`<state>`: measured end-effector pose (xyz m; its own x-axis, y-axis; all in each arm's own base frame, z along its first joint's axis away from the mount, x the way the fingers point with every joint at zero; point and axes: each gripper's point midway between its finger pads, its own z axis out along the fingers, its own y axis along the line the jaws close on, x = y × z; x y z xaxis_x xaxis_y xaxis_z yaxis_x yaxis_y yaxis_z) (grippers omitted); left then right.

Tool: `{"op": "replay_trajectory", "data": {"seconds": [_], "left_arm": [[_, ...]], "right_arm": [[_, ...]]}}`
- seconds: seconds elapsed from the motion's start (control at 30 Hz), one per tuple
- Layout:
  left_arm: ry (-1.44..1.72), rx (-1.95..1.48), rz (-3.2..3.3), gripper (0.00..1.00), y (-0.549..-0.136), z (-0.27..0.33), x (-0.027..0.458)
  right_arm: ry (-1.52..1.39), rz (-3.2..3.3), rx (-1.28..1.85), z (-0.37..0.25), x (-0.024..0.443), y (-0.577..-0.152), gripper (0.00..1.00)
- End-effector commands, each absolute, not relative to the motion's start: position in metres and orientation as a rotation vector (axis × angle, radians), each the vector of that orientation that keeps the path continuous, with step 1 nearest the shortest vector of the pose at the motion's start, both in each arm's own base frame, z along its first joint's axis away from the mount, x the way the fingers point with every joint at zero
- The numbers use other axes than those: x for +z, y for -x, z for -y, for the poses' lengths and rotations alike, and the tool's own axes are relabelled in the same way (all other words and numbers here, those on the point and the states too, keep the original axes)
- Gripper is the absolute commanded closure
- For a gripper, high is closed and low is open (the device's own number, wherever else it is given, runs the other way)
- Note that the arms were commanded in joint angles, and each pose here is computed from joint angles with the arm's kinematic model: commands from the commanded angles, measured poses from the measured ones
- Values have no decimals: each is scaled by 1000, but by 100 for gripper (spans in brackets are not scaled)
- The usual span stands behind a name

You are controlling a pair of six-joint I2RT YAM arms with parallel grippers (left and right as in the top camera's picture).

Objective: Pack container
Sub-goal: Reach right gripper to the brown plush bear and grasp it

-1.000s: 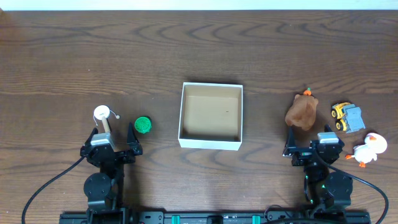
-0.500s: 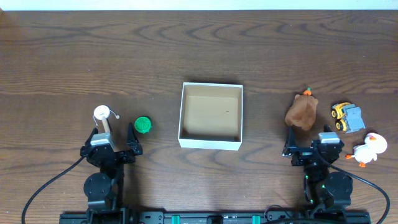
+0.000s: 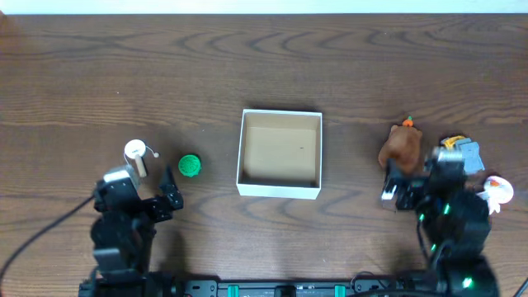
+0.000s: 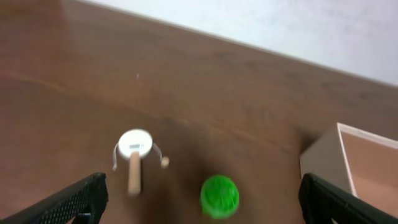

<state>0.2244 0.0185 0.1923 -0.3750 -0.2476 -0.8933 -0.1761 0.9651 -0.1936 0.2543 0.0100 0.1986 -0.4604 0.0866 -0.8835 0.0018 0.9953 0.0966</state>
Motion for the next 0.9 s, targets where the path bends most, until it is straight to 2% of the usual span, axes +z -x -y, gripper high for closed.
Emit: {"op": "replay_trajectory", "data": {"seconds": [0.0,0.17,0.3,0.57,0.87], "left_arm": [[335,-69,-2073,2,-225,-20,206],[365,-46,-2303,2,-226,-20,207],[379,-36,-2404,2,-232,-20,197],[395,-22,-2525,2,-233,-21,173],[396,-21,-2535,2,-234,-21,171]], "right_arm": [[-41,-2181,88,-9,217,-278,1],[-71,-2465,64,0,223,-309,1],[-80,-2661,60,1,209,-326,1],[-224,-2847,-39,20,141,-349,1],[-346,-3002,-64,31,75,-356,1]]}}
